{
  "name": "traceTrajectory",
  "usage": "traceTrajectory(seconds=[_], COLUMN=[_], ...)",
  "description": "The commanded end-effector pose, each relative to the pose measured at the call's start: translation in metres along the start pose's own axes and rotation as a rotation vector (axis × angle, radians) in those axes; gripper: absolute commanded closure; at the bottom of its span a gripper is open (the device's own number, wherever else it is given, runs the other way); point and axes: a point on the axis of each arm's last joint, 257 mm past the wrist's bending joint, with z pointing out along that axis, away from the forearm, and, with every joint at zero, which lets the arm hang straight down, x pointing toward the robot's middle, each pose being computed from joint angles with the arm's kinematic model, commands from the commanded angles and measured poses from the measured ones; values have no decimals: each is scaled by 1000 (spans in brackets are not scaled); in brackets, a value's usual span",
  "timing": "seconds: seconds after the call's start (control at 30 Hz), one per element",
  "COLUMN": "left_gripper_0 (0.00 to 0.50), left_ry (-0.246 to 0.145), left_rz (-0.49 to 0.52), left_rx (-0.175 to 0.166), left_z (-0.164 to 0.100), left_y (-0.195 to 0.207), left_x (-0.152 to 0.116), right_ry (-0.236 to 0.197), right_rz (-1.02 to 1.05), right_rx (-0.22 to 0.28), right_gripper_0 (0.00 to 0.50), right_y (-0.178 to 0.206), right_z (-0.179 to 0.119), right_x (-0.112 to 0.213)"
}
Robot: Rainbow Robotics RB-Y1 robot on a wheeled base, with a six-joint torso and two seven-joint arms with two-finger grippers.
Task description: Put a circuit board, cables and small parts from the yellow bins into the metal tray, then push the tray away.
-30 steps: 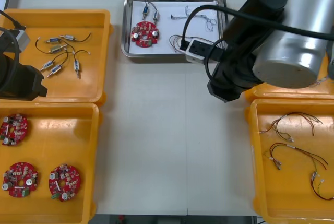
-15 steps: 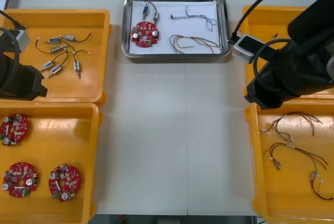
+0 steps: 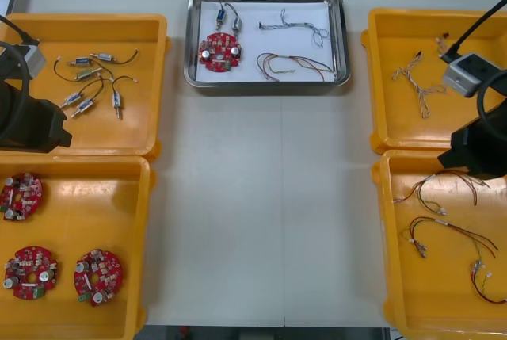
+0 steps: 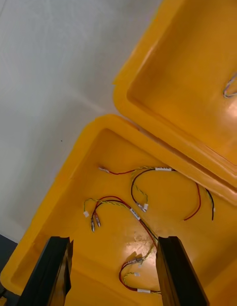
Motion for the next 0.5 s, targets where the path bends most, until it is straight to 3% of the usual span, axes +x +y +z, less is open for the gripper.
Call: traceTrajectory(seconds=[0.03,0.27,0.47,0.5], left_gripper_0=[0,0,0,0], left_ry=[-23,-23,-23,-23], left_rz=[25,25,25,25], left_rx=[3,3,3,3], left_z=[-5,-5,-5,-5], left_y=[-1,-1,-1,-1], left_x=[-2,-2,-2,-2], right_ry=[-12,-23,-5,9], right_rz=[130,266,373,404], right_rx=[51,74,92,119], right_gripper_0=[0,0,0,0], right_y=[-31,-65,-93,-106], right_z=[-16,-21,-21,-21], right_x=[12,16,25,31])
